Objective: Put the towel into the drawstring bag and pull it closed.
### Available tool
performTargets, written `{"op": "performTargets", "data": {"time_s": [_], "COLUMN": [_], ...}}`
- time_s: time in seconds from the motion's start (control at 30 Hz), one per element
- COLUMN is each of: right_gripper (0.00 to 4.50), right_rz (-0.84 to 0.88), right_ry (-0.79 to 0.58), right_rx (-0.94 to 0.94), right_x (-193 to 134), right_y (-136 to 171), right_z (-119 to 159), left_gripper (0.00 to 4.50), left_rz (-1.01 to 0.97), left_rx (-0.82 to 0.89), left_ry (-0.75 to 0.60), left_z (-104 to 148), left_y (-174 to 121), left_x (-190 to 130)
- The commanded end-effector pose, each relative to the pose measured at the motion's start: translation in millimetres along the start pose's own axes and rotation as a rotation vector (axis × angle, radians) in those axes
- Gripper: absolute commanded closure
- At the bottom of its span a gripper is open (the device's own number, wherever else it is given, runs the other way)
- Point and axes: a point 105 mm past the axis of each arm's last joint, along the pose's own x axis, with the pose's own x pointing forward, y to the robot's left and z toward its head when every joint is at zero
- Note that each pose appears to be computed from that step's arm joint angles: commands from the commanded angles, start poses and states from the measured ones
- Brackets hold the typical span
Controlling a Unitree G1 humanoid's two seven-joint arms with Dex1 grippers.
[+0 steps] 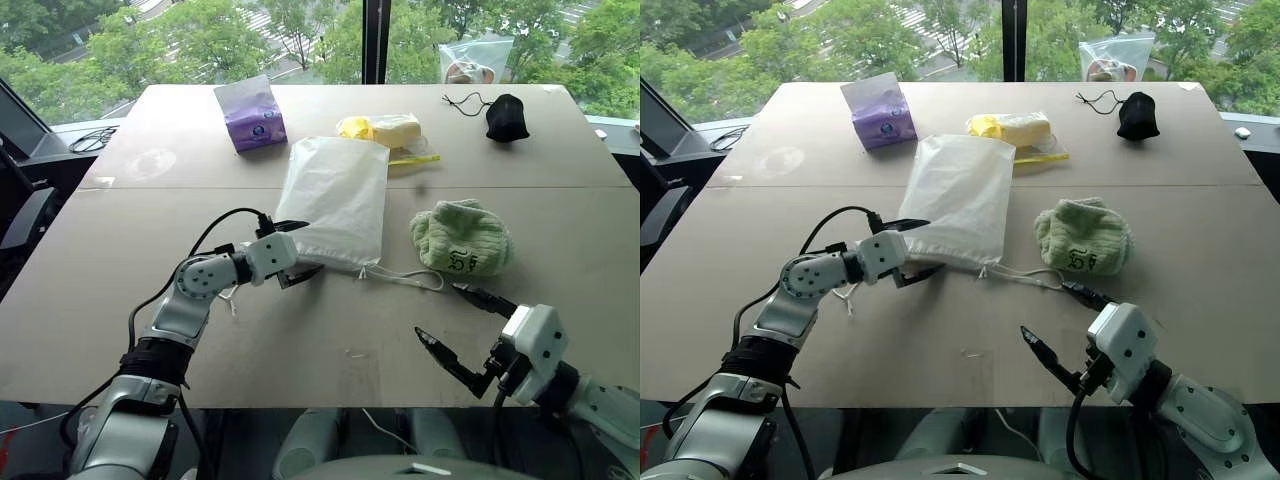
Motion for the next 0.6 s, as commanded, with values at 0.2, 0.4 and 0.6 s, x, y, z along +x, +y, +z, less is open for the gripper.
{"op": "performTargets", "data": {"time_s": [0.2, 0.4, 0.6], "right_gripper": [0.04, 0.04, 0.04], "right_rz": [-0.026, -0.038, -0.058], "right_ry": [-0.029, -0.023, -0.022], "right_rx": [-0.025, -0.019, -0.030], "right_x": [-0.9, -2.0, 1.1], "right_y": [3.2, 6.6, 2.8], "right_z": [12.3, 10.2, 8.8], "left_gripper": [0.03, 0.03, 0.03], "left_rz": [0.078, 0.087, 0.135], "left_rx": [0.034, -0.028, 0.149], "left_ry": [-0.003, 0.012, 0.046], "left_z": [7.0, -2.7, -5.7], "left_y": [31.5, 38.9, 45.9], "left_x": [15.7, 14.9, 25.5]}}
